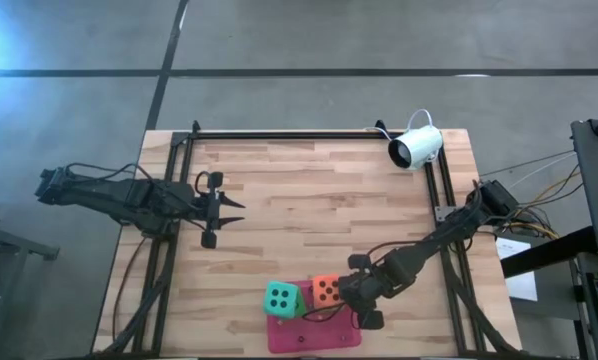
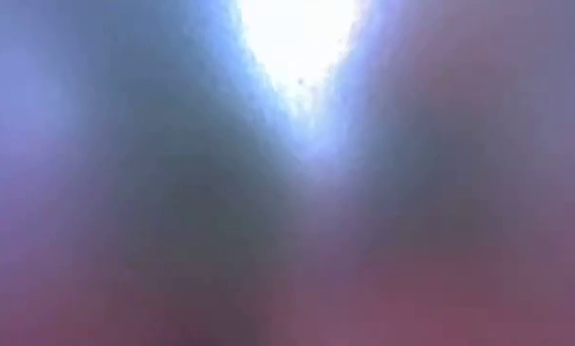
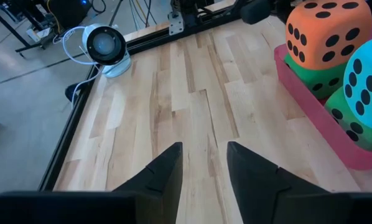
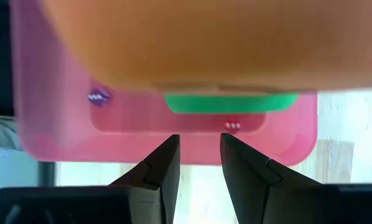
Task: Pick & Place Dice
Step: Return to Home Position
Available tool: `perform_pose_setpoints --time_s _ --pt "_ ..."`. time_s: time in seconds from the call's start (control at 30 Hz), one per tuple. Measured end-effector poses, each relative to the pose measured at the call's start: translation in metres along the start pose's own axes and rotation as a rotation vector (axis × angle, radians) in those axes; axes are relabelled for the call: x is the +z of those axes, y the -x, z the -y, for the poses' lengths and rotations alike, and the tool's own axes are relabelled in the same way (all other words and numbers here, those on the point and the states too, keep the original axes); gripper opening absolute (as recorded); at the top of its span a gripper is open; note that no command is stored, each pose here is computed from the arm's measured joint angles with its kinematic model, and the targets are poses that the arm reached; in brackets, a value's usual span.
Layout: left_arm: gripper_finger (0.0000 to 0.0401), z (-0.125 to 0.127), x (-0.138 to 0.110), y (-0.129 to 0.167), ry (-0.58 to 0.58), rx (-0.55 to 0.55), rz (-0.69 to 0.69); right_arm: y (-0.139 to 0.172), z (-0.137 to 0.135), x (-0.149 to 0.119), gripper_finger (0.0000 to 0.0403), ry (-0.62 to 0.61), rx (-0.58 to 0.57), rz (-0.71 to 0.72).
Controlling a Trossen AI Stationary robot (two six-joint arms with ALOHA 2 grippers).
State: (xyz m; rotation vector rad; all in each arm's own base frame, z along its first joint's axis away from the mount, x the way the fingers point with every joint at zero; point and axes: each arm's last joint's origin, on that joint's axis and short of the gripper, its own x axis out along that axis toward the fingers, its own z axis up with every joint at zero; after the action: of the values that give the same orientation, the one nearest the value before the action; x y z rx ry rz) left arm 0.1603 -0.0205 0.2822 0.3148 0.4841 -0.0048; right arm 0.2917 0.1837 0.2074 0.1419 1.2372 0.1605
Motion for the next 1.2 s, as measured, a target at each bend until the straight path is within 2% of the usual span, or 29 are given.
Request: perform_pose_setpoints --time_s 0.17,0.27,0.6,0.83,1.03,1.2 --pt "0.0133 0.0 0.0 0.0 0.005 0.0 0.0 0.012 -0.007 0.007 0.0111 0.017 0.008 0.004" --pt "0.0131 0.001 -0.002 -0.001 0.053 -0.005 -0.012 0.02 -0.012 0.008 0.0108 0.027 0.006 -0.007" --pt "0.0114 0.001 -0.004 -0.001 0.065 -0.008 -0.027 0.041 -0.025 0.008 0.0069 0.05 -0.014 -0.055" --pt "0.0068 0.0 -0.003 0.004 0.043 -0.008 -0.006 0.063 -0.031 0.004 0.0045 0.05 -0.077 -0.098" --pt "0.0008 -0.004 0.002 0.019 0.049 0.001 0.044 0.094 -0.036 -0.003 0.003 0.124 -0.139 0.037" --pt "0.0005 -0.007 -0.002 0.036 0.034 0.01 0.083 0.127 -0.032 -0.016 0.0021 0.164 -0.24 0.208"
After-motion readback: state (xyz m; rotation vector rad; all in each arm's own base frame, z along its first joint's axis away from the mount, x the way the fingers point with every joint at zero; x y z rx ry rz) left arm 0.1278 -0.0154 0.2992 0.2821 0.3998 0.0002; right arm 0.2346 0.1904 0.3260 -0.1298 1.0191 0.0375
